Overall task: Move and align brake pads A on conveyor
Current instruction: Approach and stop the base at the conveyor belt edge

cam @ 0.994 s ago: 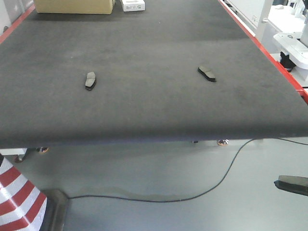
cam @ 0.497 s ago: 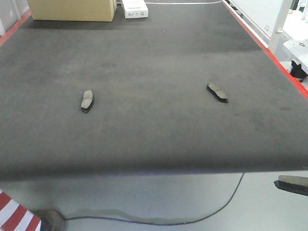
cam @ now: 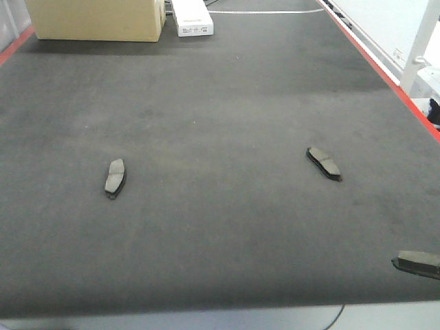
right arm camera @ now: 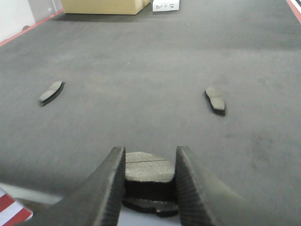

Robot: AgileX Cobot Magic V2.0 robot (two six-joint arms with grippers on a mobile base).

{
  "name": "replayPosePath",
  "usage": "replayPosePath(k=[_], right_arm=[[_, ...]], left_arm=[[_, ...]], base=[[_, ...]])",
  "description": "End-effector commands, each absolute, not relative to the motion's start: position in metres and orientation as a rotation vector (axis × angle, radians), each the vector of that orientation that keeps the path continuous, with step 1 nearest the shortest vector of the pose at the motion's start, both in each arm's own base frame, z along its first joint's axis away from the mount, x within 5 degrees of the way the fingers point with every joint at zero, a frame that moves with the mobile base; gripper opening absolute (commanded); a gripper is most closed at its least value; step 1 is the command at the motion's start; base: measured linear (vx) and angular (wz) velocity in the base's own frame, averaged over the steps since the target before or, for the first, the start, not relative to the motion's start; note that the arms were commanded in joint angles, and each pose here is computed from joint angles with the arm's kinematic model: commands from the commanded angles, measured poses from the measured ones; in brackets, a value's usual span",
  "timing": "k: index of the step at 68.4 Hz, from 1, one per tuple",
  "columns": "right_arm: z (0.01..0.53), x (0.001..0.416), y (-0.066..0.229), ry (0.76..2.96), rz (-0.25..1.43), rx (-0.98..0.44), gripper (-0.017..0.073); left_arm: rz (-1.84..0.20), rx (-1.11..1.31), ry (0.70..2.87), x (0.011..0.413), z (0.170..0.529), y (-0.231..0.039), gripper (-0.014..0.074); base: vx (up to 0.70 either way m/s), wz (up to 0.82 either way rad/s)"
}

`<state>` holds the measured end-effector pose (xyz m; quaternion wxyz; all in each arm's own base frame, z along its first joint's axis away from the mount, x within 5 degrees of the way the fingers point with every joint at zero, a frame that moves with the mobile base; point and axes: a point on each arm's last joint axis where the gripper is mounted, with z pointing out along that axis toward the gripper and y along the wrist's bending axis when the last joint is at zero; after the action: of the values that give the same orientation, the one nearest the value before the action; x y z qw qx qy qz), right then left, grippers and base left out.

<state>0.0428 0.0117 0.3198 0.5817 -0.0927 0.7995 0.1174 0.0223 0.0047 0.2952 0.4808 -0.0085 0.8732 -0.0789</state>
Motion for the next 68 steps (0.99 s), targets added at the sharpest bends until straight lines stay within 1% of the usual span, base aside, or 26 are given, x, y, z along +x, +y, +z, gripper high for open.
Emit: replayPosePath(k=[1, 38, 68], right_arm=[[0.3362, 0.0449, 0.0123, 1.751, 0.281, -0.210, -0.0004], [0.3362, 0.0449, 0.0123, 1.751, 0.281, -0.210, -0.0004], [0.3362, 0.0449, 0.0123, 1.751, 0.281, -0.210, -0.0004]], left_arm=[[-0.218, -0.011, 2.029, 0.0260, 0.3099, 0.0033, -0.0006], [-0.218, -0.011, 2.029, 0.0260, 0.3099, 0.0033, -0.0006], [-0.218, -0.011, 2.029, 0.0260, 0.3099, 0.0033, -0.0006]], base=[[0.23, 0.02], [0.21, 0.02], [0.10, 0.02]])
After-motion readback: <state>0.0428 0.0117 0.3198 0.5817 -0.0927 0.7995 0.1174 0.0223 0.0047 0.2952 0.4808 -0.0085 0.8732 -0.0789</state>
